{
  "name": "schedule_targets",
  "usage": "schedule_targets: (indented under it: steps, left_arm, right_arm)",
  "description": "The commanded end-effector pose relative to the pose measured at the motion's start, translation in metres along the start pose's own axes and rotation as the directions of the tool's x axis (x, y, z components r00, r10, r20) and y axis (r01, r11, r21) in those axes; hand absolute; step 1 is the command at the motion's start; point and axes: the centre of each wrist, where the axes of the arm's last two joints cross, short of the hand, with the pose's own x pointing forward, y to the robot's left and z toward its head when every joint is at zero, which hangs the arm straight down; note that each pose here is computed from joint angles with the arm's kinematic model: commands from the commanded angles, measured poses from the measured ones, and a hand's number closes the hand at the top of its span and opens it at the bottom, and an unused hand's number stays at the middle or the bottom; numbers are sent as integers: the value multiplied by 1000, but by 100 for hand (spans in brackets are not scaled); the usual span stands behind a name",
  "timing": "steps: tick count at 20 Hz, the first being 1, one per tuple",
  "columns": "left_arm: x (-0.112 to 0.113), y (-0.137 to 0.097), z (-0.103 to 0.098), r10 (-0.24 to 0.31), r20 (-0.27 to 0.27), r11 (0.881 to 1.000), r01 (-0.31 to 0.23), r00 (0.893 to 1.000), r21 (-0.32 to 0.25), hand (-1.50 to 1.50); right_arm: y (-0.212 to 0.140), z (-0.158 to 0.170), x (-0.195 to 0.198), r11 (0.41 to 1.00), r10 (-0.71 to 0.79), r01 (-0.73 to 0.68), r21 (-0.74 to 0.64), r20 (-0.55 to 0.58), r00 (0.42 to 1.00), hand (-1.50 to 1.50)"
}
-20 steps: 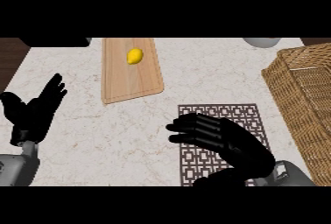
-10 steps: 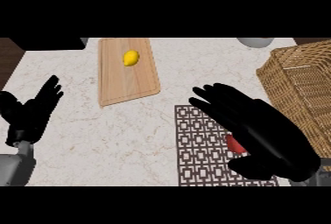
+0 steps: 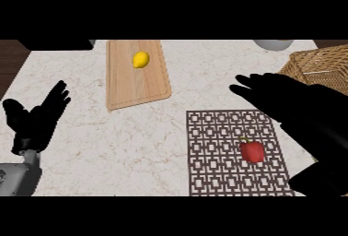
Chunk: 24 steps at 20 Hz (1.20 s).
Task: Pick the bell pepper from the placemat and place it in the basket
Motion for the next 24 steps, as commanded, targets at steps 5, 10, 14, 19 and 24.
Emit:
schedule_targets:
  steps: [5,10,14,19,24]
  left_arm:
    - [-1,2,4,10,1,1000,-10,1000,-1,0]
    - [3,11,-11,19,16,1000,-19,1000,3,0]
    - [2,6,-3,17,9,1000,-17,1000,-11,0]
    - [-6,-7,-15,18,17,1000,-18,1000,10,0]
    - [-4,-9,-6,9,23,1000,-8,1000,-10,0]
  right_arm:
    - [-33,40,-31,987,-107,102,120,31,994,-150]
    - [-26,68,-57,983,-185,183,34,71,980,-150]
    - [12,74,-64,966,-256,252,52,87,963,-150]
    - [49,72,-70,967,-253,254,11,116,960,-150]
    - [98,42,-77,965,-255,261,-32,126,959,-150]
